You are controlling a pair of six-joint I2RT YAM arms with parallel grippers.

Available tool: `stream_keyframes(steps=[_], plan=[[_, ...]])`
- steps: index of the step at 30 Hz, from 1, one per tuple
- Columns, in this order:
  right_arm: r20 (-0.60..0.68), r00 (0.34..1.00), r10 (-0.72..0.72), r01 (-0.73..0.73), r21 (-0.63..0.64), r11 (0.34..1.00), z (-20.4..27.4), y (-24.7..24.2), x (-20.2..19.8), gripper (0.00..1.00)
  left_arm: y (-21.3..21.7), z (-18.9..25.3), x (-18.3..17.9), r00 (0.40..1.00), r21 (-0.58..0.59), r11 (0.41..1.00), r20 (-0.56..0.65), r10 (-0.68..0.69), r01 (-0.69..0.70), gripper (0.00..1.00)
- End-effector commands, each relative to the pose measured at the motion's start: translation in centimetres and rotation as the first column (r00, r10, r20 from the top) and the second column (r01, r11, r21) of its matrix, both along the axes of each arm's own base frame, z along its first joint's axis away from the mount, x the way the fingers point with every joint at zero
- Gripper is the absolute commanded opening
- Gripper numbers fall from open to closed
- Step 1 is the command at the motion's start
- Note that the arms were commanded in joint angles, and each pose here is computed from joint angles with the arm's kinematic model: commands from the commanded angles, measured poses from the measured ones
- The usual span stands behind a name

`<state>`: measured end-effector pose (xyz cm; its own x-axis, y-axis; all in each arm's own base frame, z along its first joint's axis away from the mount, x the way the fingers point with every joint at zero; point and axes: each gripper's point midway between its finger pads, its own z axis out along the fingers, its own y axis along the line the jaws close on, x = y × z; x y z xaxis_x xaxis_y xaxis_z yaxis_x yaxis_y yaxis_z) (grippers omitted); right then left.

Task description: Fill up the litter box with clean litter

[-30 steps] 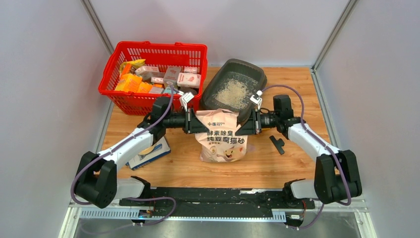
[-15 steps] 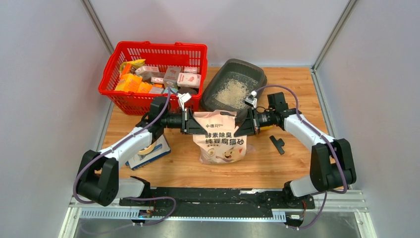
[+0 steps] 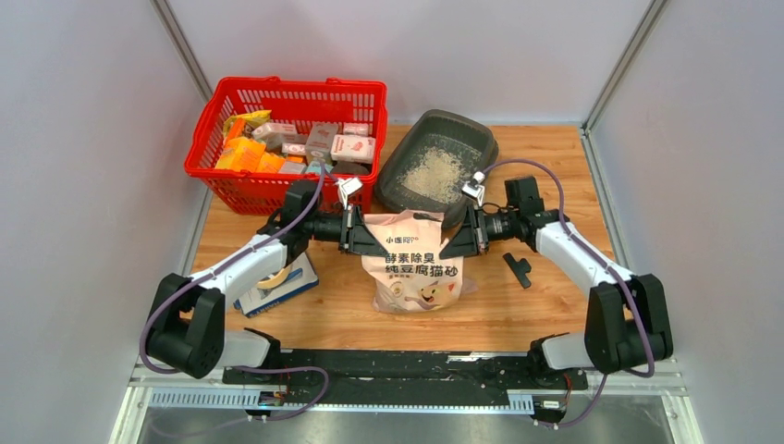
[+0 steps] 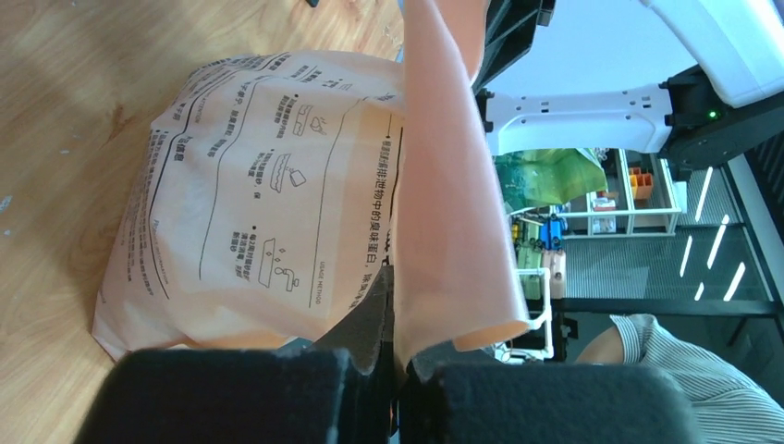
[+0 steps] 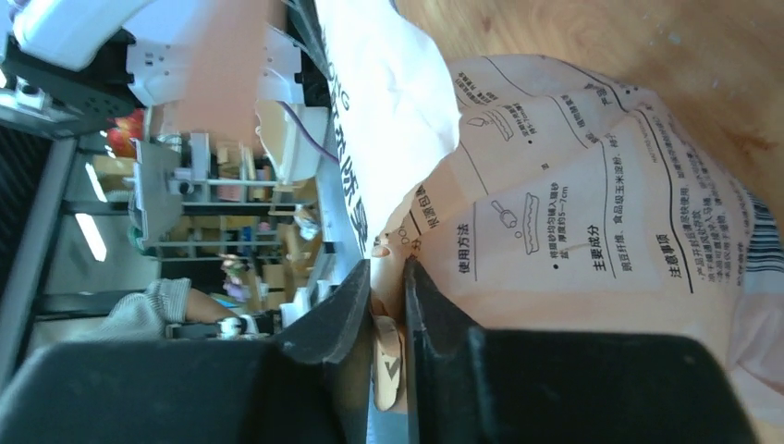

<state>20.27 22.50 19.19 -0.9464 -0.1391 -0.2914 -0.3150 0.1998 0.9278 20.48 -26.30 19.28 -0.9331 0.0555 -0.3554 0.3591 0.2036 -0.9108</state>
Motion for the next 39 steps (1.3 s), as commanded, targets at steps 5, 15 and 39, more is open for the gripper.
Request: stream_keyframes(steps=[5, 15, 39], plan=[[0.185, 0.977, -0.104, 0.087, 0.096, 0.992, 1.2, 1.3, 0.9, 0.44, 0.6, -2.3, 0.6, 0.989, 0.066, 0.996, -0.128, 0.068, -0.060, 0.00], [0.241, 0.961, -0.138, 0.111, 0.121, 0.986, 0.4, 2.5, 0.7, 0.46, 0.6, -2.8, 0.7, 0.987, 0.075, 0.995, -0.139, 0.076, -0.066, 0.00], [-0.518, 0.853, 0.065, -0.026, 0.083, 0.996, 4.2, 1.8, -1.7, 0.00, 1.9, -1.9, -1.0, 0.769, 0.107, 0.992, -0.629, 0.115, -0.061, 0.00]])
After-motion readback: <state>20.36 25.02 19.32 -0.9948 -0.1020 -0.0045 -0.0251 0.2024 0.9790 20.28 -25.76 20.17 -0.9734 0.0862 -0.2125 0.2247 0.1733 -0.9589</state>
